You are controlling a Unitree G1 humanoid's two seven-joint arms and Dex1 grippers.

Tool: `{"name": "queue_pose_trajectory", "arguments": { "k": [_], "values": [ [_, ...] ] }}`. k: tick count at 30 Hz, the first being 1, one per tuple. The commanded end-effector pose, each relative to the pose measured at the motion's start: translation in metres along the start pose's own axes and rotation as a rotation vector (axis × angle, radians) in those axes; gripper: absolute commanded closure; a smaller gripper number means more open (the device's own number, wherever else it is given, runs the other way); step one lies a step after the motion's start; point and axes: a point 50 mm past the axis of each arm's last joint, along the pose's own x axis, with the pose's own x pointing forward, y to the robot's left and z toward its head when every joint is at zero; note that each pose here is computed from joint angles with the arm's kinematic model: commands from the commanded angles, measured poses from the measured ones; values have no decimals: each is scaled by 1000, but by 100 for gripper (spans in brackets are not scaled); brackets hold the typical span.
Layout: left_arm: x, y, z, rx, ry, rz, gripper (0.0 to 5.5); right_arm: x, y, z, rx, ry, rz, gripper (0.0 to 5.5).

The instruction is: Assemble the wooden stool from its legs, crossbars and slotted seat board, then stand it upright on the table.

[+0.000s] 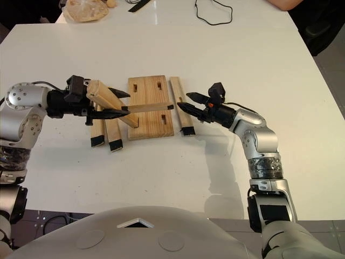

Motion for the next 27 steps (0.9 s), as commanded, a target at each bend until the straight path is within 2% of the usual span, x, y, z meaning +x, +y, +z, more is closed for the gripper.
{"name": "queue_pose_trajectory", "arguments": {
  "k": [1,5,6,11,18,21,24,27],
  "values": [
    [2,-14,-42,-156,229,-103,346,1,2,-6,-7,-3,-37,232],
    [-1,-14,-30,-118,229,-92,346,0,5,-14,17,-14,-70,232],
    [-1,-13,-26,-104,225,-83,309,0,6,-17,23,-17,-80,232],
    [-5,-12,-18,-39,247,-51,234,-7,5,-21,71,-73,-168,232],
    [-32,-38,-28,-50,347,68,234,-16,8,-25,100,-111,-233,232],
    [-49,-42,-33,-88,359,285,234,-22,9,-26,102,-124,-265,232],
    [-61,-32,-42,-130,340,705,234,-25,7,-18,102,-172,-309,232],
    [-48,-40,-53,-253,271,944,234,-26,4,-10,93,-199,-335,232]
  ]
}}
